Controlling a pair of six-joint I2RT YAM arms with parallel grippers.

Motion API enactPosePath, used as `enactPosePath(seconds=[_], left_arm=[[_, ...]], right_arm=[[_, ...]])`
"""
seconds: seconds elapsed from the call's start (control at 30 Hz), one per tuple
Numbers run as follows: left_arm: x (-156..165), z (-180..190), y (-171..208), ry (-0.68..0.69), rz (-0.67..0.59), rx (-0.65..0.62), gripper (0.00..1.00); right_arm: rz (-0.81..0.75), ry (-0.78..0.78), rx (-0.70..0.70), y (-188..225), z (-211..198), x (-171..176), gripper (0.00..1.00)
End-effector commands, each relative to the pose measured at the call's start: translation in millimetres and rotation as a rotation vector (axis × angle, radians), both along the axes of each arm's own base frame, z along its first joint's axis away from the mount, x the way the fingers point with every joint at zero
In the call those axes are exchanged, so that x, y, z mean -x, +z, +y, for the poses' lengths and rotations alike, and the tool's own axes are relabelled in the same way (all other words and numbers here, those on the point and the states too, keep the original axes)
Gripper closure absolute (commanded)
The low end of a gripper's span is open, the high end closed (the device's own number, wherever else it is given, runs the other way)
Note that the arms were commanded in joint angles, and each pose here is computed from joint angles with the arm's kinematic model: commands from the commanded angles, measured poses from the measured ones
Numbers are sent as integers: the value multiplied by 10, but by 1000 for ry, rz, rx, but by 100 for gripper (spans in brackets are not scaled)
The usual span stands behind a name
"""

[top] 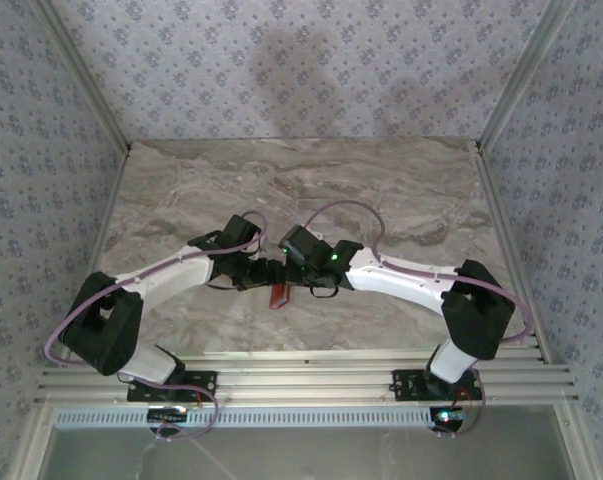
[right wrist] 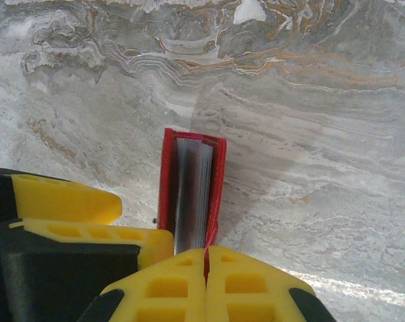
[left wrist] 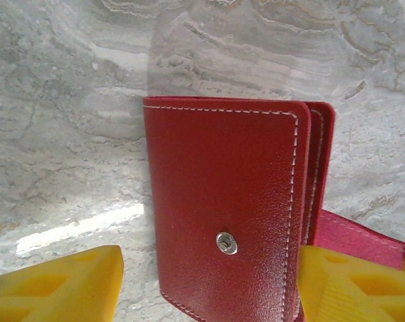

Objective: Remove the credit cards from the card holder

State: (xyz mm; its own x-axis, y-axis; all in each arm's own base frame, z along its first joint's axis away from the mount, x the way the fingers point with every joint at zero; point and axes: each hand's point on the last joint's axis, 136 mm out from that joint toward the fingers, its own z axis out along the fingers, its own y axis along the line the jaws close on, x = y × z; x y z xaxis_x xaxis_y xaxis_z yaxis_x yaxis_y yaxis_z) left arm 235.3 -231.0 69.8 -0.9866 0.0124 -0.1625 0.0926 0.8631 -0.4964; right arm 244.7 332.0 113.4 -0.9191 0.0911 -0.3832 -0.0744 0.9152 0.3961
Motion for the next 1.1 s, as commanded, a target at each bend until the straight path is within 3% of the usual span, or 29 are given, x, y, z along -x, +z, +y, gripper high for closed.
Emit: enactPosePath(seconds=[0.0,0.23,0.77,1.07], left_arm=[[31,67,76,-4,-17,-28,34],[19,163,104,17,-40,-70,42],[56,301,-32,32,-25,-129,79],[89,263,-159,23,6,-113,87]], right_arm=[[-44,-11,-21,168,-22,-29,100],[-48,-19,-9,158,-65,-23,100],[-68,-17,-40,265,-56,-19,100],[-84,17,-81,385,81,-9,100]])
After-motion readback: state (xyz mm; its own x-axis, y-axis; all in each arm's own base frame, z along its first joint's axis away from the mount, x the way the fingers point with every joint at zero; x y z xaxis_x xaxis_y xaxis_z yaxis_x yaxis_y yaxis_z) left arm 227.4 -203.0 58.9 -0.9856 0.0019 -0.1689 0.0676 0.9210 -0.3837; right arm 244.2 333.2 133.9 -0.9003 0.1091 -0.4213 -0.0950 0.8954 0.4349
